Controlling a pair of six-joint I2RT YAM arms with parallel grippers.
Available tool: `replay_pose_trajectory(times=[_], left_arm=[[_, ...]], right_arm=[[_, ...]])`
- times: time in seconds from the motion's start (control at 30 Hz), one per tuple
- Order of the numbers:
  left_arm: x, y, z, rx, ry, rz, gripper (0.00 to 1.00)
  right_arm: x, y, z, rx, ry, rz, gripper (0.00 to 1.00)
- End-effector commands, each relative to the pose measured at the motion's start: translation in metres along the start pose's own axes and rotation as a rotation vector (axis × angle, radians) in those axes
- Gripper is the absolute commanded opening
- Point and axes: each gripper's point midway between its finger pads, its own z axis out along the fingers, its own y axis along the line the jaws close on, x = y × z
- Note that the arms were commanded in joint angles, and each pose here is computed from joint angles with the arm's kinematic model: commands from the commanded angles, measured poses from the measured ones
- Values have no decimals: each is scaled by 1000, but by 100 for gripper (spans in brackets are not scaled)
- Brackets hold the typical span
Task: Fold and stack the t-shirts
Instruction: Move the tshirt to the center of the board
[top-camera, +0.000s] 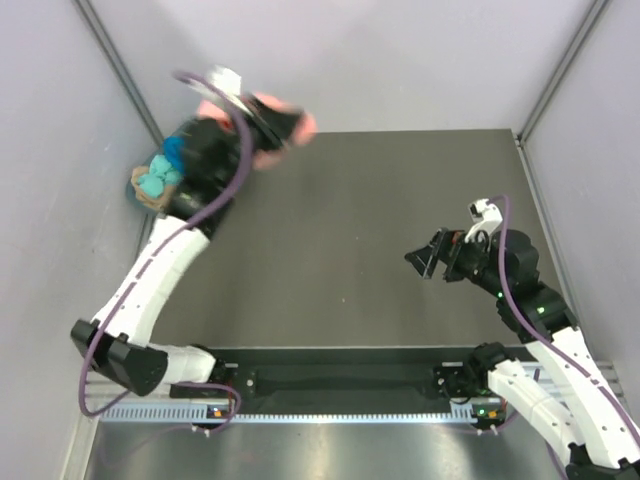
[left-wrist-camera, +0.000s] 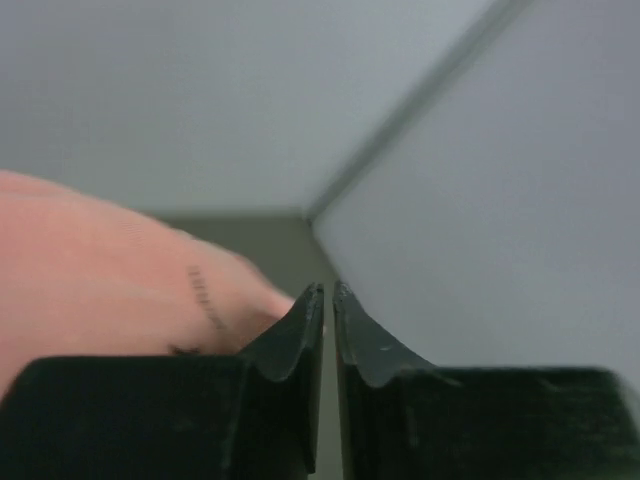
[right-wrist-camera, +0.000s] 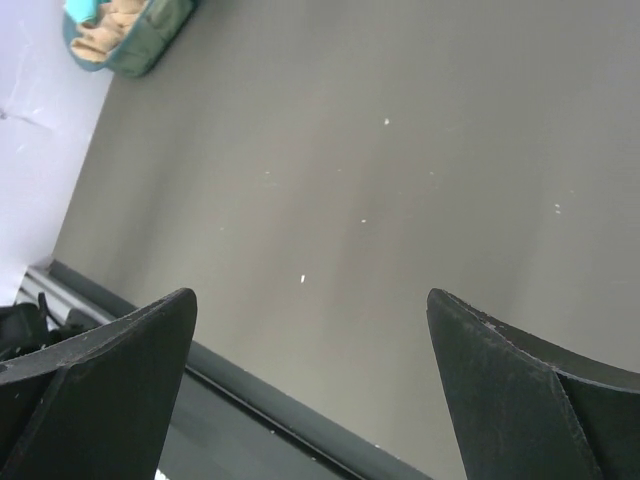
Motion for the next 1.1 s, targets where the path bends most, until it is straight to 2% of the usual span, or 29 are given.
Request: replay_pose_trajectory(times=[0.0,0.07,0.13,0.2,0.23,0.3,0.37,0.43,0.47,0.53,0.57,0.63,0.67,0.73,0.83,0.87,0.93,1.07], left_arm=[[193,7,-26,92,477,-142,11],[225,10,-46,61,563,-129,0],[224,17,-61,0,581,-100,0],[210,24,-63,-49,548,-38,0],[211,31,-72,-94,575,-18,4],[202,39,-75,-148,566,12,24],[211,56,-87,-235,603,18,42],[216,88,-95,-381,598,28,45],[232,111,-112,-472,653,30,46],[239,152,-127,-628,668,-16,47],[251,173,-142,-695,695,-43,47],[241,209,-157,-780,648,-103,47],[252,229,-177,-834,665,-134,49],[236,258,-188,-892,570,-183,54],[249,281,-206,-929,563,-271,60],[259,285,-212,-946,577,-307,60],[269,292,-216,-967,595,-321,62],[284,310,-219,-1018,613,-324,62]], right_arm=[[-5,-6,-1,51,-12,11,100],[-1,-9,-2,63,7,16,100],[2,-9,-1,65,23,26,100],[5,-10,1,64,28,41,100],[7,-11,3,64,30,49,100],[9,-11,10,52,31,67,100],[6,-7,19,23,23,72,100],[14,-16,36,56,56,98,100],[11,-10,46,40,47,93,99],[15,-17,72,99,75,102,97],[15,-5,85,77,75,82,97],[18,5,121,102,114,73,94],[33,1,143,133,172,72,93],[16,12,169,144,129,64,91],[11,16,215,155,101,57,87],[25,4,232,190,134,51,86],[21,8,253,173,141,50,84],[38,9,291,156,201,90,82]])
